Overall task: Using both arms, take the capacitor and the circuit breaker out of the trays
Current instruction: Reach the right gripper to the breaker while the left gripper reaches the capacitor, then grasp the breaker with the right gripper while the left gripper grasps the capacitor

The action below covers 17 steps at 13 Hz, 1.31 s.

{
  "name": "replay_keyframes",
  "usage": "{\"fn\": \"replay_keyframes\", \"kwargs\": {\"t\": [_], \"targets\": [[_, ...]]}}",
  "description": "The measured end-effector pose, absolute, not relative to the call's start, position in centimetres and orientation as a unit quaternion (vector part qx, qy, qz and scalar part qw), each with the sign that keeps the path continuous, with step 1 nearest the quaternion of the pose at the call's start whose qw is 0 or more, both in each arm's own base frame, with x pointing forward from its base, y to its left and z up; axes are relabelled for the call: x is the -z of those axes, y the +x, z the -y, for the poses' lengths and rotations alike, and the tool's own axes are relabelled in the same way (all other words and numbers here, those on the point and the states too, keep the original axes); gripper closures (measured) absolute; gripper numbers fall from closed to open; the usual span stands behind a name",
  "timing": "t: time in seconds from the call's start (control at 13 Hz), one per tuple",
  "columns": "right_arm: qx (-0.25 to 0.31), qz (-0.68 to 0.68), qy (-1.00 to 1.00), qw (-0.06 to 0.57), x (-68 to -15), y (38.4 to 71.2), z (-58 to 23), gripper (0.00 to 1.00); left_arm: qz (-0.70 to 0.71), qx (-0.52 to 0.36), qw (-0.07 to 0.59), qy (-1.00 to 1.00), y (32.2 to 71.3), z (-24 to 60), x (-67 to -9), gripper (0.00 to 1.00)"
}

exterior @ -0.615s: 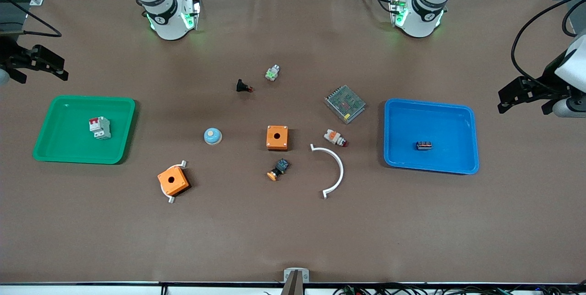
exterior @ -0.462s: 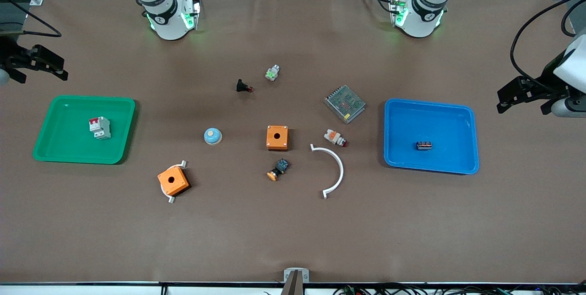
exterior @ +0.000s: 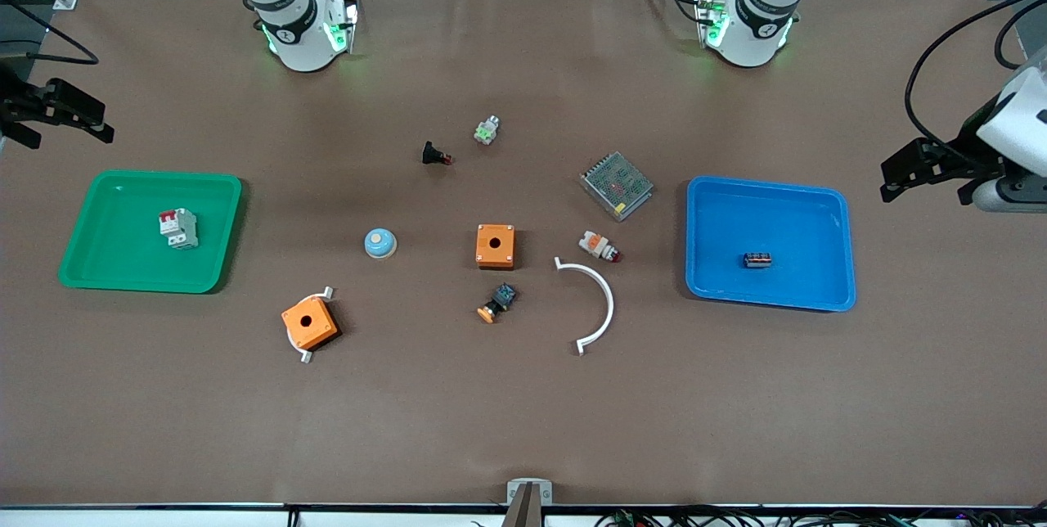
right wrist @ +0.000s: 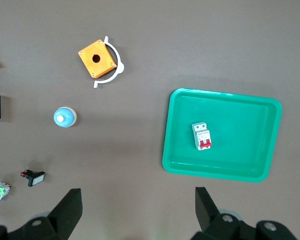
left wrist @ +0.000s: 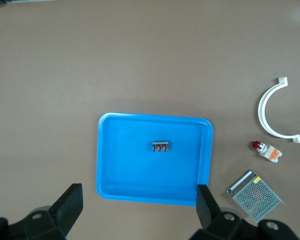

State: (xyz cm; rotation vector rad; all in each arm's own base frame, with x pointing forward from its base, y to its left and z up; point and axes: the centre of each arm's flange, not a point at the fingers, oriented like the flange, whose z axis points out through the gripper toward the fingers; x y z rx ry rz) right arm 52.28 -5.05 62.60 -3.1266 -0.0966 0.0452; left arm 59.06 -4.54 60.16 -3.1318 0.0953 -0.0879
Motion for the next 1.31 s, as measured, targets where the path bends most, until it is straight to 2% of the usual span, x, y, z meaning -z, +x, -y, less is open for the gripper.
{"fn": "replay_keyframes", "kwargs": {"t": [0.23,0.54,0.85,1.31], "targets": [[-0.033,0.030,-0.999,-0.018,-58.5,53.2,7.7,0.00,-0.030,-0.037,0.003,-0.999,59.9,4.4,-53.4,0.00],[-0.062,0.069,-0.994,-0.054,-46.9,55.0,12.0,0.00,-0.035,-0.131,0.001,-0.991,60.3,4.7,-42.5,0.00],[-0.099,0.108,-0.989,-0.035,-37.1,55.9,16.9,0.00,-0.044,-0.144,-0.003,-0.989,59.6,5.7,-33.3,0.00],[-0.163,0.132,-0.977,-0.029,-28.0,56.2,16.9,0.05,-0.049,-0.138,-0.009,-0.989,58.8,5.9,-23.9,0.00]]}}
